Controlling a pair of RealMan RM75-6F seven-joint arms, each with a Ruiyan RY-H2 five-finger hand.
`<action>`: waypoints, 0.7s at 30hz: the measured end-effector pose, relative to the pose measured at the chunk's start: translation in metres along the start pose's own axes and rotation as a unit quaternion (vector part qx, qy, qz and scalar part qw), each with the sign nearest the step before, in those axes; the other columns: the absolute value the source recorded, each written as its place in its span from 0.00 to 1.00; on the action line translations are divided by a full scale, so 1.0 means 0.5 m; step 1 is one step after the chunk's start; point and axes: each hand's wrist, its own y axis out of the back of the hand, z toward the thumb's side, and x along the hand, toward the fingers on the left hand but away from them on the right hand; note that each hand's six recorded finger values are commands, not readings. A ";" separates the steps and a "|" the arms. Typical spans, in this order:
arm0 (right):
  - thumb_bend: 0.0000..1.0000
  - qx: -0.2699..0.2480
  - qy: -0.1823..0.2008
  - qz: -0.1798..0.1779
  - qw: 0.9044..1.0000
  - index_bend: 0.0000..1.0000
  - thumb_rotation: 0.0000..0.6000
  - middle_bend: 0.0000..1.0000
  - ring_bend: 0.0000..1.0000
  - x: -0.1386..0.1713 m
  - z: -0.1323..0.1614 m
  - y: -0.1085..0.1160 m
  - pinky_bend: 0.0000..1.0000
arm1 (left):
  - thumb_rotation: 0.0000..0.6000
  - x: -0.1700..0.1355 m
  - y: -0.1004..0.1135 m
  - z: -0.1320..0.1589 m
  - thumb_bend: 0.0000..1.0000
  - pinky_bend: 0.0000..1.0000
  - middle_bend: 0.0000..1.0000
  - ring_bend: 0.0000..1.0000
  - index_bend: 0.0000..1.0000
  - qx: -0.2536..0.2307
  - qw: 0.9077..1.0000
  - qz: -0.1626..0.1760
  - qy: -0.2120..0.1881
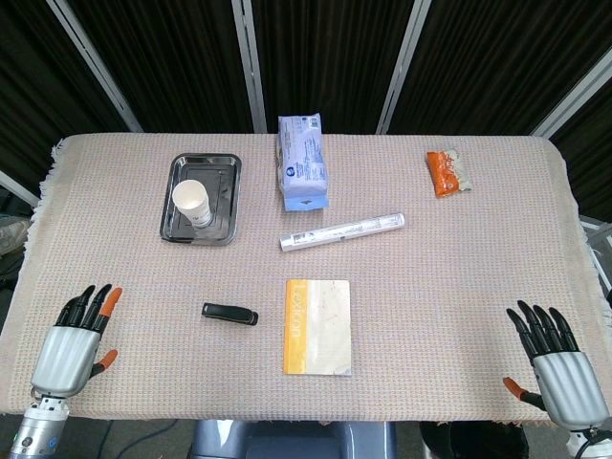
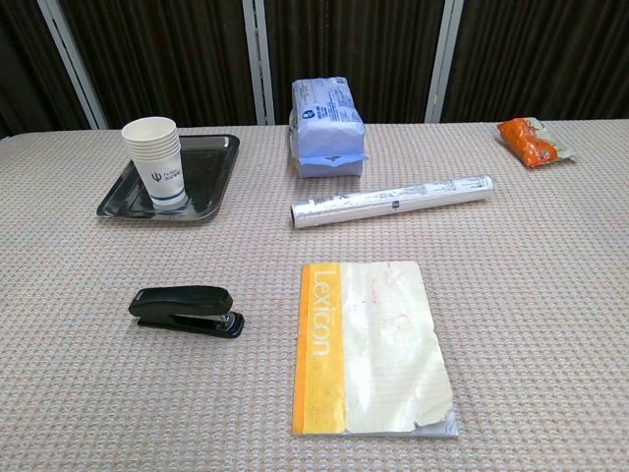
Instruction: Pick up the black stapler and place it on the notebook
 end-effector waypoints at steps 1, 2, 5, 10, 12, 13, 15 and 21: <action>0.00 -0.002 0.001 -0.002 1.000 0.00 1.00 0.00 0.00 -0.002 0.001 0.002 0.00 | 1.00 0.006 -0.006 0.005 0.11 0.21 0.08 0.08 0.06 0.000 1.000 -0.005 -0.004; 0.00 -0.002 0.002 -0.002 1.000 0.00 1.00 0.00 0.00 -0.003 0.001 0.002 0.00 | 1.00 0.011 -0.010 0.008 0.13 0.21 0.08 0.08 0.06 0.000 1.000 -0.009 -0.008; 0.00 -0.005 0.001 0.003 1.000 0.00 1.00 0.00 0.00 -0.007 0.001 -0.002 0.00 | 1.00 0.041 -0.028 0.026 0.18 0.24 0.11 0.11 0.08 -0.005 1.000 -0.016 -0.020; 0.00 -0.002 0.006 0.021 1.000 0.00 1.00 0.00 0.00 -0.015 0.002 -0.016 0.00 | 1.00 0.090 -0.060 0.069 0.36 0.32 0.21 0.18 0.21 -0.032 0.998 -0.036 -0.044; 0.00 -0.002 0.010 0.020 1.000 0.00 1.00 0.00 0.00 -0.013 0.004 -0.015 0.00 | 1.00 0.106 -0.067 0.087 0.37 0.32 0.21 0.18 0.20 -0.044 0.997 -0.033 -0.049; 0.00 -0.002 0.014 0.018 1.000 0.00 1.00 0.00 0.00 -0.010 0.007 -0.013 0.00 | 1.00 0.114 -0.071 0.100 0.36 0.32 0.20 0.18 0.19 -0.052 0.997 -0.029 -0.051; 0.00 -0.002 0.024 0.013 1.000 0.00 1.00 0.00 0.00 -0.003 0.014 -0.009 0.00 | 1.00 0.124 -0.080 0.122 0.34 0.31 0.20 0.18 0.18 -0.061 0.996 -0.028 -0.060; 0.00 0.002 0.049 -0.009 0.999 0.00 1.00 0.00 0.00 0.029 0.034 0.004 0.00 | 1.00 0.144 -0.102 0.199 0.15 0.31 0.20 0.17 0.15 -0.063 0.992 -0.031 -0.107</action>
